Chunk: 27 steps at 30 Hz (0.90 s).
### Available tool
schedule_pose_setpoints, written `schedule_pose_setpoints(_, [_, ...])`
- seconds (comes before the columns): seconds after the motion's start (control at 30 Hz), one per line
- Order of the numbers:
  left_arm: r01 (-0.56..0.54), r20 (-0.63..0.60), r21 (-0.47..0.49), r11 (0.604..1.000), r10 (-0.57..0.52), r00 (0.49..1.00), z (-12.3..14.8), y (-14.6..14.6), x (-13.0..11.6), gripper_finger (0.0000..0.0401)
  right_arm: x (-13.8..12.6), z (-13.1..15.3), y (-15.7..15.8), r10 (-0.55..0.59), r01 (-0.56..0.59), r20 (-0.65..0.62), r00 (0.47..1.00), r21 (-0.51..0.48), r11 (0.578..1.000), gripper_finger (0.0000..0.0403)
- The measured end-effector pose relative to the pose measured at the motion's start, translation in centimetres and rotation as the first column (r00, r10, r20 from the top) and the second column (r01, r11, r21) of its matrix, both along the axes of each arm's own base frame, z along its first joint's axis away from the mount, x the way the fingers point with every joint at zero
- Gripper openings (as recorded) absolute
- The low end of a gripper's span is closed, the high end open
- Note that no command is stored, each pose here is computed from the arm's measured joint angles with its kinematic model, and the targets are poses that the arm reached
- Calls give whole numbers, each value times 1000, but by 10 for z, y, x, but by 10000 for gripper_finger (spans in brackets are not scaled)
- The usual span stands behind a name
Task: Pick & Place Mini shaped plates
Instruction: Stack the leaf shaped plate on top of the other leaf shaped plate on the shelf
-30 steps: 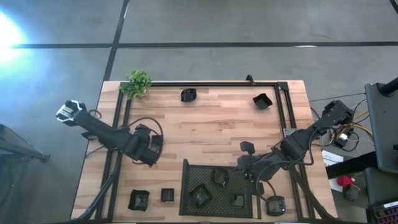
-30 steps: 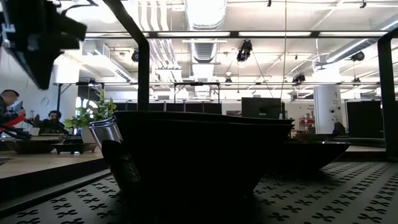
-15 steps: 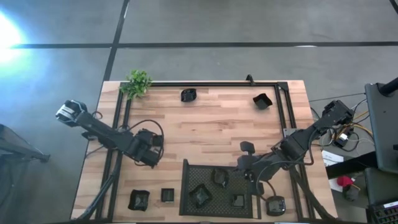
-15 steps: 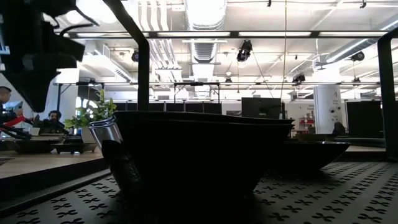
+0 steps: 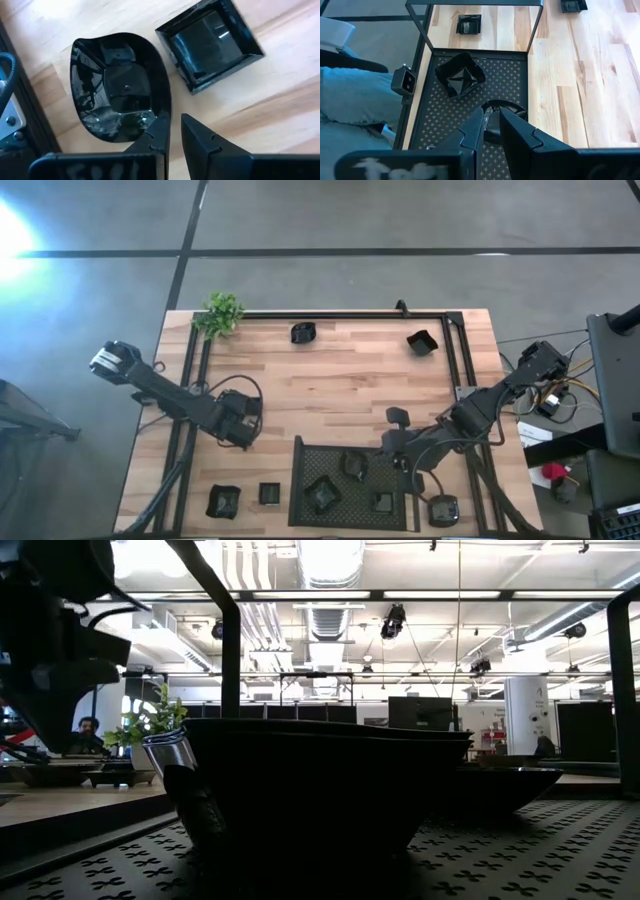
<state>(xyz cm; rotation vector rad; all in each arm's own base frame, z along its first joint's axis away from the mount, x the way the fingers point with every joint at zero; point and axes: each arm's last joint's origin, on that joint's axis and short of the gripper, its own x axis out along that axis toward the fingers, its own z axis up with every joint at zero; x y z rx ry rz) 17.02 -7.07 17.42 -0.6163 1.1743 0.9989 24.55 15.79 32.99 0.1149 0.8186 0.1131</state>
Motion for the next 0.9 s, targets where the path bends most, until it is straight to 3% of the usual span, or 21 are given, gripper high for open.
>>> schedule_pose_setpoints(0.9, [16, 8, 42, 999, -17, 1000, -20, 2, -2, 42, 0, 0, 0, 1, -1, -2, 1000, 1, 1000, 61])
